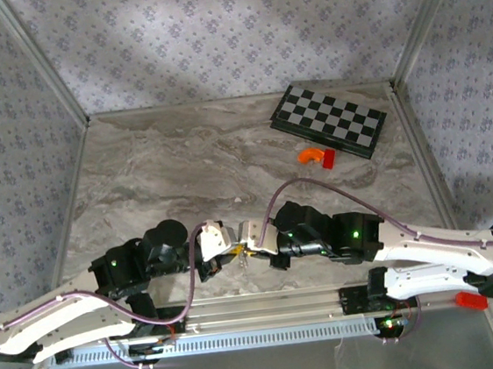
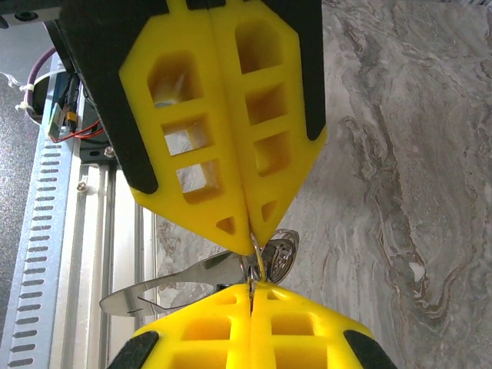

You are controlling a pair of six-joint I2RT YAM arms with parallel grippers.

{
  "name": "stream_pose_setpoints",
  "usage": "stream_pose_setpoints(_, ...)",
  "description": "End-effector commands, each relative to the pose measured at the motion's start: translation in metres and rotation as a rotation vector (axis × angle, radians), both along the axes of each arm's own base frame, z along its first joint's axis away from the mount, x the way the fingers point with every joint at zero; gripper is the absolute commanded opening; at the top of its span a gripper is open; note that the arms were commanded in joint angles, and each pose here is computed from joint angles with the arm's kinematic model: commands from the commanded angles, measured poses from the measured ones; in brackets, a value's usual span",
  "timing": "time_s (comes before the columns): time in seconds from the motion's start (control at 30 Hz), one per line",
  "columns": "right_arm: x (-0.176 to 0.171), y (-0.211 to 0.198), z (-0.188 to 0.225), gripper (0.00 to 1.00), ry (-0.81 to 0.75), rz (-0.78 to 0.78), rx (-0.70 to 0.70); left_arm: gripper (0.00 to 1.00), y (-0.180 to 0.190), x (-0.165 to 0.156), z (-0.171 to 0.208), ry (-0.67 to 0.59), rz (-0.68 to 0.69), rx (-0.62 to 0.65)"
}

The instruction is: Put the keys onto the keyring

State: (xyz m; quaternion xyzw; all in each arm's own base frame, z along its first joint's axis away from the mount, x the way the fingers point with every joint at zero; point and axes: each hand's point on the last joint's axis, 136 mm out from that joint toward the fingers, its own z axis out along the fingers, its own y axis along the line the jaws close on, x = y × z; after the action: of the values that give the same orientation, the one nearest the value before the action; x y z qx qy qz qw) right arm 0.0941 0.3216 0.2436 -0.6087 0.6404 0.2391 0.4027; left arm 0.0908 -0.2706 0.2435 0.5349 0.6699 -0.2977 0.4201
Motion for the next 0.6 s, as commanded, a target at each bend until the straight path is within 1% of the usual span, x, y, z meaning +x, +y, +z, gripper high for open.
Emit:
stream_pose_setpoints(0.0,-0.0092,0.0148,0.023,0.0,-0.019,0.056,0.098,0.0,-0.0054,0.0019,0.0134,0.005,0.011,-0.029)
stream_pose_setpoints(0.23,-0.0083,0.0127,0.0235,0.0,-0.025,0.048,0.101,0.0,-0.0082,0.0025,0.0098,0.014,0.01,-0.004)
stream_pose_setpoints(0.47,-0.0102,0.0145,0.0195,0.0,-0.028,0.058,0.09,0.0,-0.0086,0.0028,0.0111,0.023,0.016,-0.01)
stream_pose_setpoints(0.57,-0.0094,0.0136,0.0178,0.0,-0.031,0.053,0.088,0.0,-0.0094,0.0029,0.014,0.024,0.018,-0.032)
